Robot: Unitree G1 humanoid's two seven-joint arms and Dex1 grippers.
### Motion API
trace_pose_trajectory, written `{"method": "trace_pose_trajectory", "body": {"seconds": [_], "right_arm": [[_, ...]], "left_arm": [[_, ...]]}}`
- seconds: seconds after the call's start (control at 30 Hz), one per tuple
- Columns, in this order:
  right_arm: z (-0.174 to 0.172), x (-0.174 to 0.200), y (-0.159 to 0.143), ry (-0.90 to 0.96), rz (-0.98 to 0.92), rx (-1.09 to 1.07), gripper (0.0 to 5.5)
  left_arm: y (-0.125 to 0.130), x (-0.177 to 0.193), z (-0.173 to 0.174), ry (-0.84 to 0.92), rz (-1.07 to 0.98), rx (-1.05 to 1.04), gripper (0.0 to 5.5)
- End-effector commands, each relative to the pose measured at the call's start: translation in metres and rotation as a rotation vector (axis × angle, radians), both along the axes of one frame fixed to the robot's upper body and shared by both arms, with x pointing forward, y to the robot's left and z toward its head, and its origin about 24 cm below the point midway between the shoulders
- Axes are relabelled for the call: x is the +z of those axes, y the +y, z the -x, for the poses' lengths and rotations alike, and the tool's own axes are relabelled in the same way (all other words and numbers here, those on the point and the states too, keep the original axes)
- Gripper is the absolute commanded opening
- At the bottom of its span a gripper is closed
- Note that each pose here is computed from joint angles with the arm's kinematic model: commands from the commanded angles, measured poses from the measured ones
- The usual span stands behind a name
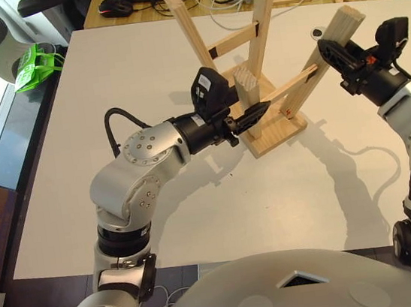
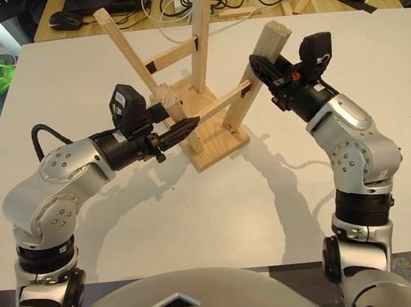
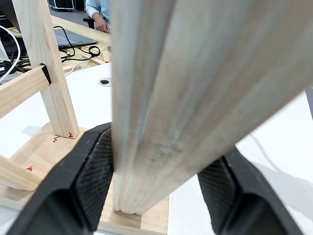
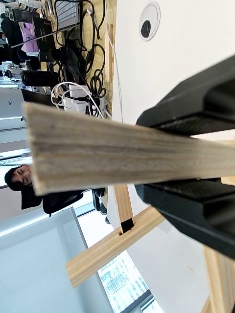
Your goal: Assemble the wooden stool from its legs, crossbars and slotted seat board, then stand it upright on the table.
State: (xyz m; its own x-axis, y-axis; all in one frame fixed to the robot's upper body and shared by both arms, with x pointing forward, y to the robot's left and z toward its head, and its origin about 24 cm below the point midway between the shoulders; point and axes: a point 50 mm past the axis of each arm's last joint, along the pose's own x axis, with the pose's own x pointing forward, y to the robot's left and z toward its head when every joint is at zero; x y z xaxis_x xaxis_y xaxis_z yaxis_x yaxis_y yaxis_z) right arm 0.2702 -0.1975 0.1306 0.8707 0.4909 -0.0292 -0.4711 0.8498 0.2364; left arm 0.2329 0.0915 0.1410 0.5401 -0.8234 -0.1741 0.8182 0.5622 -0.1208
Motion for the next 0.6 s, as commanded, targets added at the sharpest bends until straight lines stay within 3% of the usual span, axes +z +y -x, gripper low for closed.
{"method": "trace_pose_trajectory", "body": {"seconds": [0.03,0.4,0.6], "right_arm": [[0.007,-0.008,-0.001,0.03,0.005,-0.007,1.02],[0.013,-0.01,0.0,-0.006,-0.029,-0.016,1.01],[0.014,-0.014,-0.011,0.025,-0.141,-0.089,1.0]], "left_arm": [[0.002,0.0,-0.002,0.001,-0.023,0.021,2.35],[0.003,-0.002,-0.002,0.005,-0.051,0.018,2.31],[0.004,-0.003,-0.003,0.005,-0.062,0.024,2.29]]}}
